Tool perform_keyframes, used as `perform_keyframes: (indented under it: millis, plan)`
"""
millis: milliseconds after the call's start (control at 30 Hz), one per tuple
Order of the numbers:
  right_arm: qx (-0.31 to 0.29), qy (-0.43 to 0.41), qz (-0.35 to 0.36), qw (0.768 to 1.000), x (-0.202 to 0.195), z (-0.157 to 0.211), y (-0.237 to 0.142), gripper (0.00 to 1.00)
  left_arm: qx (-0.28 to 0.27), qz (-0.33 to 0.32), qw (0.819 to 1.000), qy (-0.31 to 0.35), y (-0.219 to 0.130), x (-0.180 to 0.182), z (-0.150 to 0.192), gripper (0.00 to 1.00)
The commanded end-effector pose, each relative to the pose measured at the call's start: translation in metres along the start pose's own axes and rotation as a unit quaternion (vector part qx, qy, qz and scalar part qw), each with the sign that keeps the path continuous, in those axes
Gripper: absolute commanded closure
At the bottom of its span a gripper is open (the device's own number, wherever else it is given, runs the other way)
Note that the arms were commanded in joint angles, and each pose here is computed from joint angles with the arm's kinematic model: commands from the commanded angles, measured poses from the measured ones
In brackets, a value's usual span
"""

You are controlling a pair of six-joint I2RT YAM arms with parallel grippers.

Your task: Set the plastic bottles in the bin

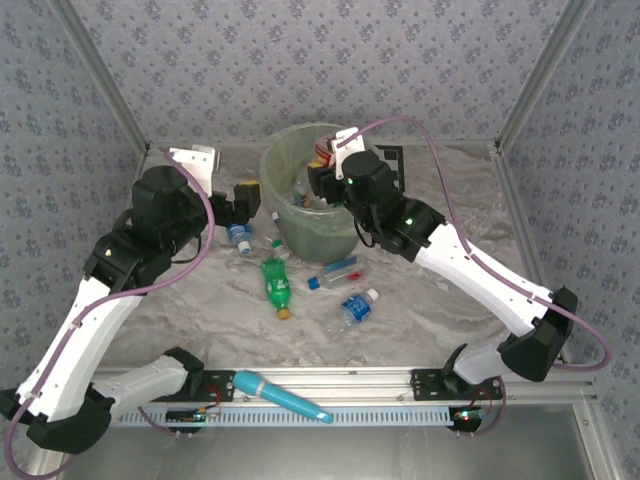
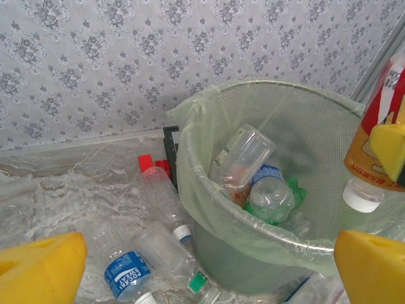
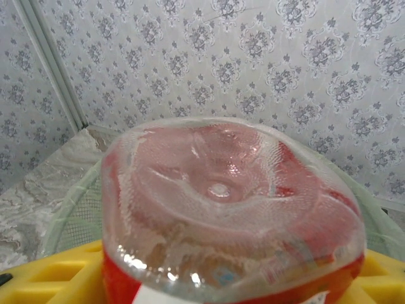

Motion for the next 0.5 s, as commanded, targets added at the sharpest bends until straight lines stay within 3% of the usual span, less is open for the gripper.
perform_keyframes:
  millis: [0, 300, 433, 467]
  plan:
    - [-0.019, 0.004, 0.011, 1.000, -0.0043, -0.0066, -0.0066, 0.36, -0.020, 0.013, 1.000, -0.012, -0.0105, -0.0050, -0.0150, 0.00]
    - [-0.006, 0.004, 0.008, 1.000, -0.0015, -0.0013, -0.0034, 0.35, -0.019, 0.014, 1.000, -0.018, -0.0114, -0.0048, -0.0139, 0.00]
    - [-0.001, 0.004, 0.005, 1.000, -0.0005, -0.0017, -0.0042, 0.01, -0.022, 0.013, 0.999, -0.019, -0.0135, -0.0037, -0.0143, 0.00]
    - [-0.002, 0.005, 0.006, 1.000, -0.0015, -0.0031, -0.0052, 0.00, -0.023, 0.013, 0.999, -0.020, -0.0143, -0.0037, -0.0146, 0.00]
Point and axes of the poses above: each hand's point on the last joint's axis, 136 mm out from that joint toward the fingers, its own y axis out along the fingers, its own x axis along the line the jaws close on, z = x × y, the point moved 3 cm from there along -y, back along the fingers, and after that the axes turned 11 degrees about -y, right-handed, at the moved point
